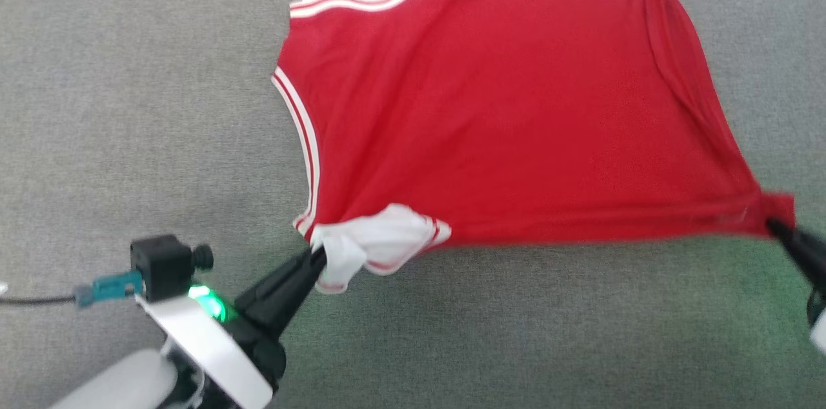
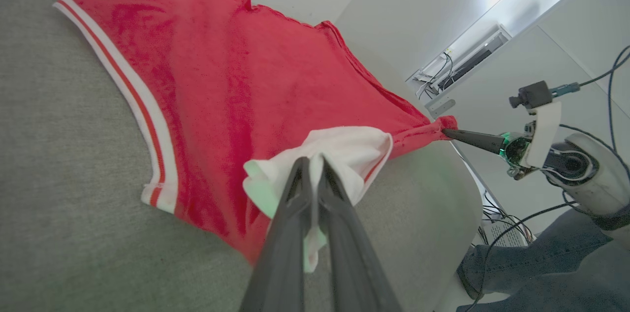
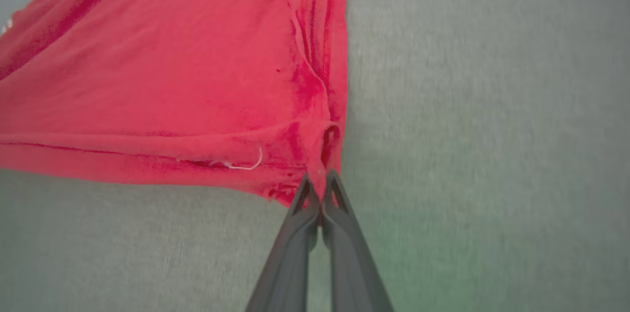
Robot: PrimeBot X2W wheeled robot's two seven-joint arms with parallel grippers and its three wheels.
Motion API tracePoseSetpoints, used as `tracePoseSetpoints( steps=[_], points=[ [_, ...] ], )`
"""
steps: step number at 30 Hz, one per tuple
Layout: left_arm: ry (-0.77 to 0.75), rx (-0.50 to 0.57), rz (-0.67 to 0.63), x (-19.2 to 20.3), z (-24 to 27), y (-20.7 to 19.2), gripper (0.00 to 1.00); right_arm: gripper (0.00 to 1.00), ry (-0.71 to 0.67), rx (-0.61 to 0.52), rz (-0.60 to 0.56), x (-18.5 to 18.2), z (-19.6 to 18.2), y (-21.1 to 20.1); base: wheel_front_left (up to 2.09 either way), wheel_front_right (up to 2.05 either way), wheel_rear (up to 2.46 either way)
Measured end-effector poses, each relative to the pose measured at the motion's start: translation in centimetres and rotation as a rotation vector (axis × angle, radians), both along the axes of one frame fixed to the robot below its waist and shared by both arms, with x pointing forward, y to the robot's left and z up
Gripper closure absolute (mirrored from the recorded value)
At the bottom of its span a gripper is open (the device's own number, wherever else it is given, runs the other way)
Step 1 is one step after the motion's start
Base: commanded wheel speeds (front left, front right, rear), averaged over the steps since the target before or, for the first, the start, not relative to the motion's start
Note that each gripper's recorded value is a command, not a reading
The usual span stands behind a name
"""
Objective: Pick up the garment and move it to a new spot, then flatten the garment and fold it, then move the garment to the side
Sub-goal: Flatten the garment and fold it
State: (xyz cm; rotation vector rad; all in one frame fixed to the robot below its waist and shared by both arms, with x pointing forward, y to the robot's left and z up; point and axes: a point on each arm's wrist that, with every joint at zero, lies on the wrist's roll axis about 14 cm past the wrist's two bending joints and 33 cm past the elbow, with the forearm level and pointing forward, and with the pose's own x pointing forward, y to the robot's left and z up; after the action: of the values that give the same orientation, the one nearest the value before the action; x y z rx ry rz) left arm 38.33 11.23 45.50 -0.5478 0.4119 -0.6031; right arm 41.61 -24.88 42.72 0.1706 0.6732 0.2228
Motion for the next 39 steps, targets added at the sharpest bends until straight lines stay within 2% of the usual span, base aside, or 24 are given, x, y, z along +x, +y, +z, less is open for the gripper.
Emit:
tracePoseSetpoints(
  steps=[8, 14, 19, 27, 32, 39],
  points=[
    [0.071, -0.014, -0.021, -4.6, -0.7, 0.0, 1.0, 1.0, 0.102, 0.043, 0.001, -6.4, 0.1, 1.9, 0.0, 0.0, 0.0],
    [0.09, -0.022, -0.043, -5.9, -0.6, -0.3, 1.0, 1.0, 0.105, 0.059, -0.03, -7.5, 1.1, 2.2, 0.0, 0.0, 0.0],
    [0.017, -0.035, -0.042, -3.3, 1.0, -0.5, 1.0, 1.0, 0.038, 0.047, -0.031, -5.1, 2.4, 2.3, 0.0, 0.0, 0.0],
    [-0.078, -0.054, 0.007, 3.5, 3.5, 0.3, 1.0, 1.0, -0.06, 0.051, -0.034, 1.4, 3.5, 2.1, 0.0, 0.0, 0.0],
    [-0.076, -0.04, 0.031, 7.0, 3.1, 0.8, 1.0, 1.0, -0.052, 0.057, -0.025, 5.0, 2.5, 2.6, 0.0, 0.0, 0.0],
    [-0.002, -0.021, 0.086, 10.2, 0.3, 1.6, 1.0, 1.0, 0.014, 0.072, -0.048, 7.2, -0.9, 2.6, 0.0, 0.0, 0.0]
  ],
)
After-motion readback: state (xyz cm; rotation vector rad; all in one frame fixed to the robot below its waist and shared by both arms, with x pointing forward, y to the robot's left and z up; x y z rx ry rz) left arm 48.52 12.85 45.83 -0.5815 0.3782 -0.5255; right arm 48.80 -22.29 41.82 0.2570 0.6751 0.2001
